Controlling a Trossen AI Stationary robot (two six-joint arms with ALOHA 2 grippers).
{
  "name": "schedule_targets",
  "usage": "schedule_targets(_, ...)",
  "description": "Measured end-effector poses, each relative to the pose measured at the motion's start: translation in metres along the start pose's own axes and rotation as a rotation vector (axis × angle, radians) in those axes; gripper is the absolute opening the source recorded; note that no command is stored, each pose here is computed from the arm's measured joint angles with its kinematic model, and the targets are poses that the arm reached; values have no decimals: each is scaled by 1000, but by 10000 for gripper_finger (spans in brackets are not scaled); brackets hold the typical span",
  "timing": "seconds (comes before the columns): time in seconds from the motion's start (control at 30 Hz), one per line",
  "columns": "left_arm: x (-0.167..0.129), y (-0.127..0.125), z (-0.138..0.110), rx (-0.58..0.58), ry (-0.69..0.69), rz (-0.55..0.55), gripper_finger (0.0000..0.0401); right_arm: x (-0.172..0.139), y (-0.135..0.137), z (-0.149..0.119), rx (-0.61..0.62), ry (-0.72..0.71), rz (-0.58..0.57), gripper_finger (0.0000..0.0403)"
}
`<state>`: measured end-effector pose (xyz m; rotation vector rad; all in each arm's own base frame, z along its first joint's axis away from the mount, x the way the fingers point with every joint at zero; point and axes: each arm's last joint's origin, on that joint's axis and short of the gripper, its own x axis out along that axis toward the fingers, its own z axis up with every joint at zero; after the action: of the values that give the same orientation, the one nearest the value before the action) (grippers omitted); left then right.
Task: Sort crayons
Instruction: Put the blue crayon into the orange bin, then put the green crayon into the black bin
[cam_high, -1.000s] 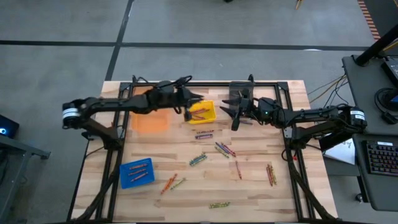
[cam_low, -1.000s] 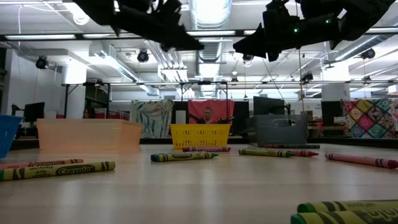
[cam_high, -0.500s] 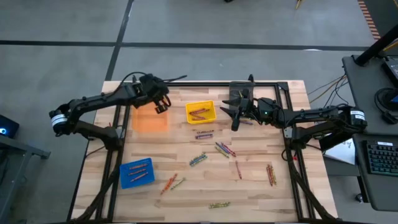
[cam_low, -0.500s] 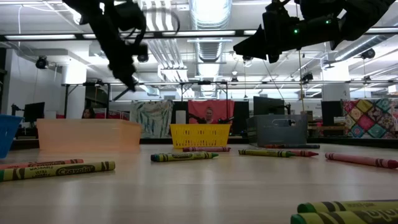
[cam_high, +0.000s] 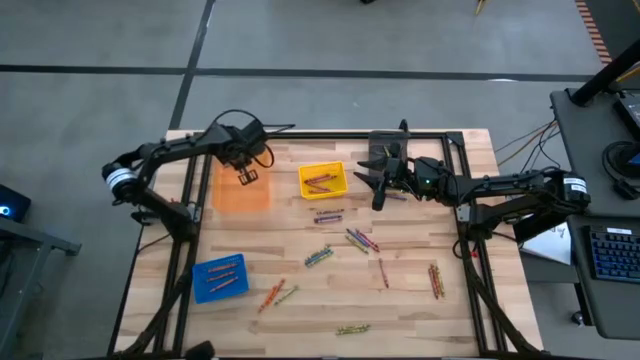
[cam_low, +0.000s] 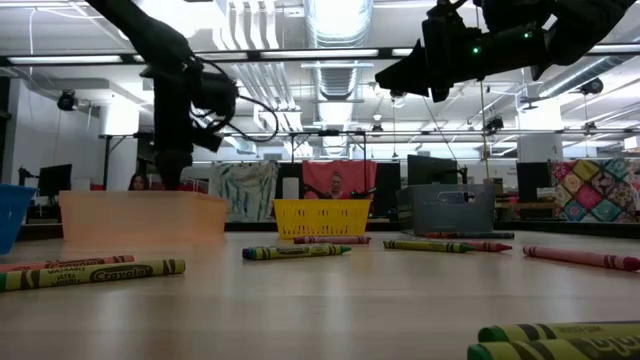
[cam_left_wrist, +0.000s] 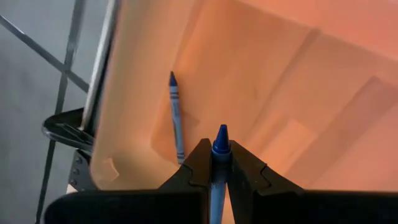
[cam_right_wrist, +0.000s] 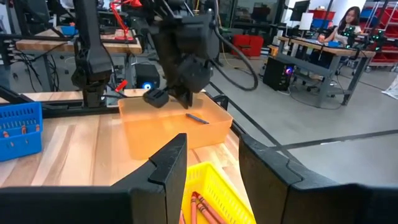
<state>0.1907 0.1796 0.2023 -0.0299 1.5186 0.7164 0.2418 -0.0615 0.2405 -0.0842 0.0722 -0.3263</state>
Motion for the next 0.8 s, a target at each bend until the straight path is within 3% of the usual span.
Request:
schedule_targets(0.5,21,-6,5,19,91,35,79,0,0,0,14,1,-1,134)
schedule_targets(0.8,11,-1,4,-3,48,65,84,0,0,0,13,3,-1,134)
